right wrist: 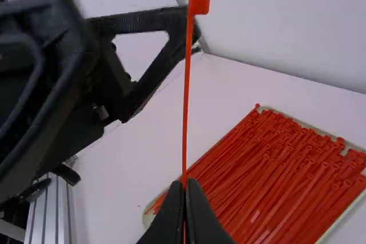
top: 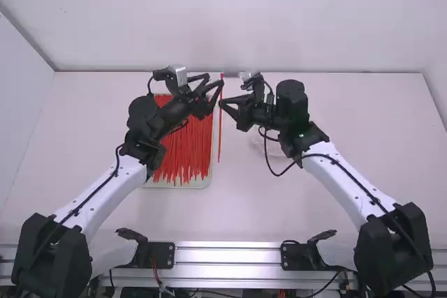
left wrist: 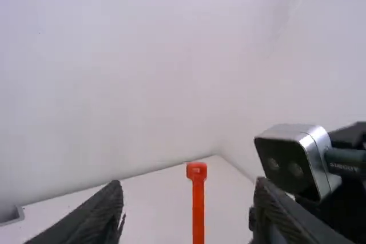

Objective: Fasten the cable tie

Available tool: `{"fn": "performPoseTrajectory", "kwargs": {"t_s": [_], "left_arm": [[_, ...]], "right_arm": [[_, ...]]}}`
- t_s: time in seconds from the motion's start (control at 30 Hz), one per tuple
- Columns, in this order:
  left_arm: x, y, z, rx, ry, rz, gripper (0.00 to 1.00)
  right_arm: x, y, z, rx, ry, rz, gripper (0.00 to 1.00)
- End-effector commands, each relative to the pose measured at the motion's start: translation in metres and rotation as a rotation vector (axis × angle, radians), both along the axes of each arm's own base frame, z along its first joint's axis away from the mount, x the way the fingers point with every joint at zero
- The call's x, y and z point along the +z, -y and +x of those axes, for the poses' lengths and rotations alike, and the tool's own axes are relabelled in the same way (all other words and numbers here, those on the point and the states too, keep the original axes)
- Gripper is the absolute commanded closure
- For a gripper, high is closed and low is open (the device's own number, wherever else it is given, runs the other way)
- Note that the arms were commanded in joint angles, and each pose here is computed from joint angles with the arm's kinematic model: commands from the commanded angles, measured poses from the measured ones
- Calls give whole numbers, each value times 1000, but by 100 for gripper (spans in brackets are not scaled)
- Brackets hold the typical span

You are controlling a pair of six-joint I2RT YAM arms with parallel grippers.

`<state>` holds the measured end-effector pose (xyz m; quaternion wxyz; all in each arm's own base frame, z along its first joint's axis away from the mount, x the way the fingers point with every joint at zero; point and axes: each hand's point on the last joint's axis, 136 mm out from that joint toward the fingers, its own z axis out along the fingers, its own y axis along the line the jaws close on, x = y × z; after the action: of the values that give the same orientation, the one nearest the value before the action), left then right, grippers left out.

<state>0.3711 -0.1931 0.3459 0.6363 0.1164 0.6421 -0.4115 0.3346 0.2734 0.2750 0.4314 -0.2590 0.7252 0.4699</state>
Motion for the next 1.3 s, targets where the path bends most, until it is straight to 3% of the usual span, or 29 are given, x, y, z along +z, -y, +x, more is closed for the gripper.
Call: {"fn": "performPoseTrajectory", "kwargs": {"t_s": [0.0,0.27,0.37,0.6,0.97,1.27], "left_arm": [[22,2,-3,-48,76,34,34],[47,-7,-21,-248,140,130,28],[59,-14,-33,-386,193,170,20],[60,-4,-46,-680,231,230,15],[45,28,-46,-864,253,240,21],[48,45,-48,-856,264,226,36]], "right_arm": [[17,5,-1,58,30,32,100],[26,28,-11,191,84,67,100],[33,35,-19,255,134,84,100],[37,43,-22,299,239,74,100],[49,30,-31,353,419,64,100],[54,28,-33,358,433,74,100]]}}
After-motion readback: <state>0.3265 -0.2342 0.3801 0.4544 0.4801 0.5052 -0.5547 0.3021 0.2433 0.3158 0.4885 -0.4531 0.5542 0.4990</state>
